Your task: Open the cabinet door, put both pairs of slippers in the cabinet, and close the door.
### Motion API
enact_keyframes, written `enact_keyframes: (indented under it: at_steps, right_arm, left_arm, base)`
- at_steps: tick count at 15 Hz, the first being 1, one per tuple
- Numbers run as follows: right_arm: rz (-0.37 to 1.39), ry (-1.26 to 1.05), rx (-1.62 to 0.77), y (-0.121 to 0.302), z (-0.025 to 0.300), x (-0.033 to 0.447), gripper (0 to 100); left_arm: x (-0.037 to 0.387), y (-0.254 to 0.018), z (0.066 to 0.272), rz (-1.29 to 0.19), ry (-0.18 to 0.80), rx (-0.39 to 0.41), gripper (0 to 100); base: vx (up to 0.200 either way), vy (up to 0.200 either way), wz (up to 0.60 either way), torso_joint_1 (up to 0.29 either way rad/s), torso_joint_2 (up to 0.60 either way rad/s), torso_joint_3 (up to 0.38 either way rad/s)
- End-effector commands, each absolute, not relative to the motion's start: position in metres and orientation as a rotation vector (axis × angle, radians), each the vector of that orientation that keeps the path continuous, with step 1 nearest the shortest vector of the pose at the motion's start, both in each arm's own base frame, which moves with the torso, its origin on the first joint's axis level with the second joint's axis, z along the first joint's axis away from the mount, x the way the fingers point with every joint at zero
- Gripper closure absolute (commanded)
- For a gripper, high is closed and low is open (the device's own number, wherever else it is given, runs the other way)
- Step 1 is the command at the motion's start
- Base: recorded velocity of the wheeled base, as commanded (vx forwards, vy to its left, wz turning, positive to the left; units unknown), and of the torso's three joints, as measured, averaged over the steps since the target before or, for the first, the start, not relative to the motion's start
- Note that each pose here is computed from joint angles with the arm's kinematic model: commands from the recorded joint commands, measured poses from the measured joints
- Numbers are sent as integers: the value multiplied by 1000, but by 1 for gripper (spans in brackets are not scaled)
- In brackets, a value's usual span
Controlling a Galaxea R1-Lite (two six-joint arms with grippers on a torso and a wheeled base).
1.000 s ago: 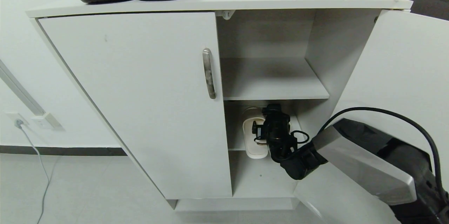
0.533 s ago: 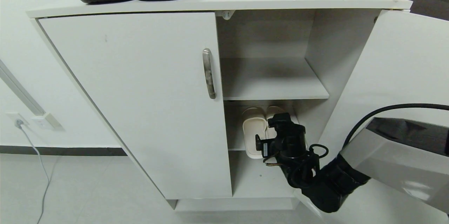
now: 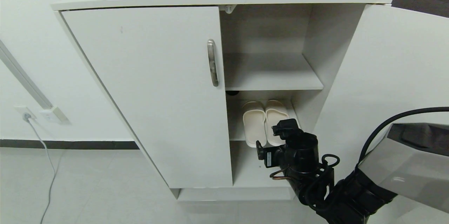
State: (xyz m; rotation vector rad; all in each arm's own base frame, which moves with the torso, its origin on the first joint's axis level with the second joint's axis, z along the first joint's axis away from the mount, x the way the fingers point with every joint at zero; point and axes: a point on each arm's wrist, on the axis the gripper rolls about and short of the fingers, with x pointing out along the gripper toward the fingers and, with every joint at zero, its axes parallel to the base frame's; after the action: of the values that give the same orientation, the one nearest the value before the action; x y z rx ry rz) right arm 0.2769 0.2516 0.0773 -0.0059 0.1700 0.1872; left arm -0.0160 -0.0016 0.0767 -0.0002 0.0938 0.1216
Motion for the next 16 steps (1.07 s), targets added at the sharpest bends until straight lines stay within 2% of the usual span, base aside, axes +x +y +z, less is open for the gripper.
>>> enact_keyframes:
  at_steps: [1, 7, 11, 13, 16]
  right_arm:
    - [189, 169, -8, 252, 78, 275, 0]
    - [198, 180, -22, 253, 75, 271, 0]
    - [214, 143, 4, 254, 92, 265, 0]
    - [222, 156, -7, 256, 86, 262, 0]
    - [230, 157, -7, 257, 86, 260, 0]
  left_arm:
    - [-16, -2, 77, 122, 95, 0, 100]
    - [-16, -2, 77, 121, 95, 1, 100]
    - [-16, -2, 77, 118, 94, 1, 100]
    - [-16, -2, 77, 118, 95, 0, 100]
    - [-16, -2, 77, 109, 95, 0, 100]
  base:
    - [0, 0, 0, 0, 0, 0]
    - [0, 0, 0, 0, 0, 0]
    - [0, 0, 0, 0, 0, 0]
    - [0, 0, 0, 0, 0, 0]
    - [0, 0, 0, 1, -1, 147]
